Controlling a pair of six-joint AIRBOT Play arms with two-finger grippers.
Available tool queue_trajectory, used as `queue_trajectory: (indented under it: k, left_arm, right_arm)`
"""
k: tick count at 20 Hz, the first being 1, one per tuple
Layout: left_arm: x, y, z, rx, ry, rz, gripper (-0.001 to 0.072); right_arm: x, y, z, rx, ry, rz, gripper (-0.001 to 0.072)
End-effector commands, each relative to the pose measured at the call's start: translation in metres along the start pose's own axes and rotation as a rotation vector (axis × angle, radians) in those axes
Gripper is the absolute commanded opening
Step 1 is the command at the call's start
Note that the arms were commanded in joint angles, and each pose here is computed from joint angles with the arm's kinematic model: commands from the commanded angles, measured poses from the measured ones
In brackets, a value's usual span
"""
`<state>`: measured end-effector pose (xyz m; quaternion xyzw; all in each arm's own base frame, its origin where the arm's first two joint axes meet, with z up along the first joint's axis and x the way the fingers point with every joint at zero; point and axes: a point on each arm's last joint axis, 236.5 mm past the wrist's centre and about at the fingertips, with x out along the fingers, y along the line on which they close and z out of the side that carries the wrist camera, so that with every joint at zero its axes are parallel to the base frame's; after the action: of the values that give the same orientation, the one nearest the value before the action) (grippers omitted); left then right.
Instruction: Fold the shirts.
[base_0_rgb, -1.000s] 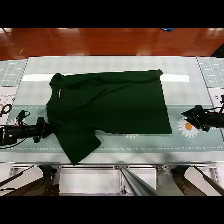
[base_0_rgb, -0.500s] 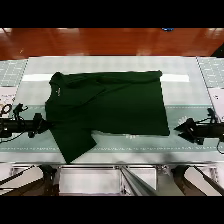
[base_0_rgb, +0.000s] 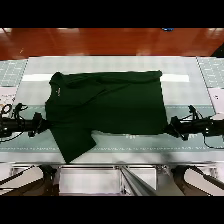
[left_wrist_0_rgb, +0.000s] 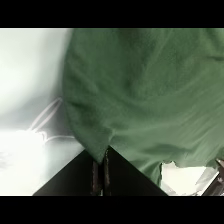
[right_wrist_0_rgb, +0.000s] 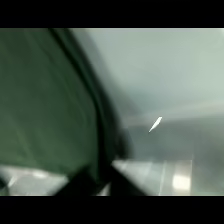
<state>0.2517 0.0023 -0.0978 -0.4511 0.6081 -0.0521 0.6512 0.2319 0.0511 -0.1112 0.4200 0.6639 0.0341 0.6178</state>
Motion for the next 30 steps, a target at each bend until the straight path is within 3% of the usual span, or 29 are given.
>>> queue_trajectory:
  k: [1, 5, 8, 10, 14, 16, 20, 24, 28, 30]
  left_arm:
    - [0.001, -0.010, 0.000, 0.011, 0.009, -0.024, 0.0020]
    - [-0.054, -0.099, 0.048, 0.137, -0.169, -0.234, 0.0020]
    - [-0.155, -0.204, 0.084, 0.349, -0.454, -0.380, 0.0019]
    - [-0.233, -0.266, 0.088, 0.524, -0.679, -0.387, 0.0020]
    - [-0.379, -0.379, 0.016, 0.877, -1.071, -0.368, 0.0019]
    - [-0.418, -0.410, -0.033, 0.975, -1.186, -0.358, 0.0019]
    - [-0.447, -0.430, -0.124, 1.107, -1.396, -0.223, 0.0020]
    - [-0.456, -0.398, -0.186, 1.104, -1.510, -0.020, 0.0019]
    - [-0.484, -0.331, -0.215, 0.975, -1.567, 0.102, 0.0019]
    - [-0.471, -0.307, -0.203, 0.912, -1.462, 0.114, 0.0019]
  right_arm:
    - [0.013, 0.047, 0.018, -0.124, -0.044, 0.081, 0.0022]
    - [-0.052, 0.140, 0.050, -0.383, -0.150, 0.151, 0.0021]
    - [-0.160, 0.226, 0.080, -0.594, -0.407, 0.151, 0.0021]
    - [-0.241, 0.284, 0.076, -0.739, -0.597, 0.155, 0.0021]
    - [-0.400, 0.358, 0.017, -0.926, -1.023, 0.119, 0.0021]
    - [-0.457, 0.374, -0.030, -0.987, -1.194, 0.118, 0.0021]
    - [-0.507, 0.351, -0.114, -1.026, -1.399, 0.022, 0.0021]
    - [-0.521, 0.303, -0.168, -0.985, -1.470, -0.127, 0.0021]
    - [-0.513, 0.254, -0.185, -0.867, -1.482, -0.213, 0.0021]
    - [-0.496, 0.241, -0.175, -0.838, -1.434, -0.228, 0.0021]
